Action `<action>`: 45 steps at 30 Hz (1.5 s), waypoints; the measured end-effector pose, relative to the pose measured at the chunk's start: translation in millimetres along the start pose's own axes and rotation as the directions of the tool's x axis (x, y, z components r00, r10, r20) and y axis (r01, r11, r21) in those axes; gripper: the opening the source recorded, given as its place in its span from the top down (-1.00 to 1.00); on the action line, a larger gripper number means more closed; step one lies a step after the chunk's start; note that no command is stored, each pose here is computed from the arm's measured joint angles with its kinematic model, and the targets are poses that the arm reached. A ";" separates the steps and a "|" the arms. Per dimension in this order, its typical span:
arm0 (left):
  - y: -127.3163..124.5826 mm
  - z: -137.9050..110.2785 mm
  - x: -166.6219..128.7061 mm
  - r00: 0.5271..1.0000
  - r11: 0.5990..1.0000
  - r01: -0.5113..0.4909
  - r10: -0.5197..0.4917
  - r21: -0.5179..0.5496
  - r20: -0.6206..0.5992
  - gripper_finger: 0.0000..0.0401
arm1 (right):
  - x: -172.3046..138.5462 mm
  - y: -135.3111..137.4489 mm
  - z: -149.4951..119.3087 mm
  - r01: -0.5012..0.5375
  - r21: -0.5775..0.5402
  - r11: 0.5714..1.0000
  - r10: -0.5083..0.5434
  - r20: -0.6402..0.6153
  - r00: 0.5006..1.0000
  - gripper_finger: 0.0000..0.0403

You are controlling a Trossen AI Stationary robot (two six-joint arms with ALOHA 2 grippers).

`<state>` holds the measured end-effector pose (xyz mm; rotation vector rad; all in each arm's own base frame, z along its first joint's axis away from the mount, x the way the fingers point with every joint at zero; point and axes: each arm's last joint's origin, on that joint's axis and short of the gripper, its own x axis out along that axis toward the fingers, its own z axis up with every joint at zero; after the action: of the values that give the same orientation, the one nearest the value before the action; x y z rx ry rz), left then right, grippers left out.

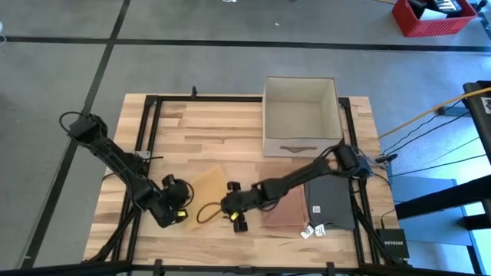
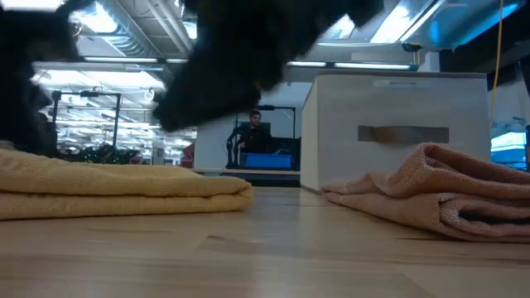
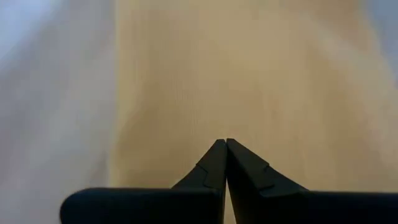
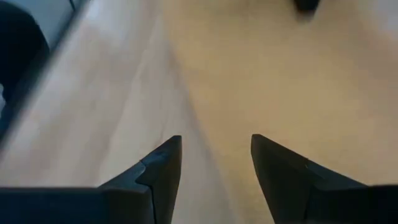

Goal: Fold towel
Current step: Stack the yellow towel into the light orange towel

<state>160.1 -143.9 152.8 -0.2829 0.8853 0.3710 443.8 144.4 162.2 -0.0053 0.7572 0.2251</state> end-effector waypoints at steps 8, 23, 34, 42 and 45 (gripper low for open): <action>-17.9 -18.5 10.8 0.989 0.976 0.144 -0.147 -0.161 -0.005 0.99 | 28.6 7.1 -34.4 0.112 -0.105 0.988 -0.126 -0.134 0.983 0.02; -67.6 -25.2 43.7 0.927 0.920 0.366 -0.348 -0.139 0.140 0.99 | -44.4 -4.7 -2.8 0.216 -0.346 0.913 -0.292 -0.186 0.938 0.02; -54.9 -8.6 17.5 0.946 0.951 0.307 -0.303 -0.021 0.111 0.99 | -57.2 -18.4 -3.3 0.261 0.059 0.964 -0.237 -0.266 0.935 0.02; -15.8 -1.6 23.6 0.983 0.999 -0.004 -0.005 0.046 0.185 0.99 | -10.4 -18.5 -24.0 0.273 0.339 0.901 -0.224 -0.177 0.958 0.02; -8.0 -11.3 34.6 0.995 1.000 -0.004 0.004 0.000 0.104 0.99 | 3.1 -13.3 -36.9 0.278 0.291 0.915 -0.221 -0.213 0.952 0.02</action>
<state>175.6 -148.7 119.2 -0.2597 0.7837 0.3864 423.6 128.8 132.2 0.1857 0.9541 -0.1476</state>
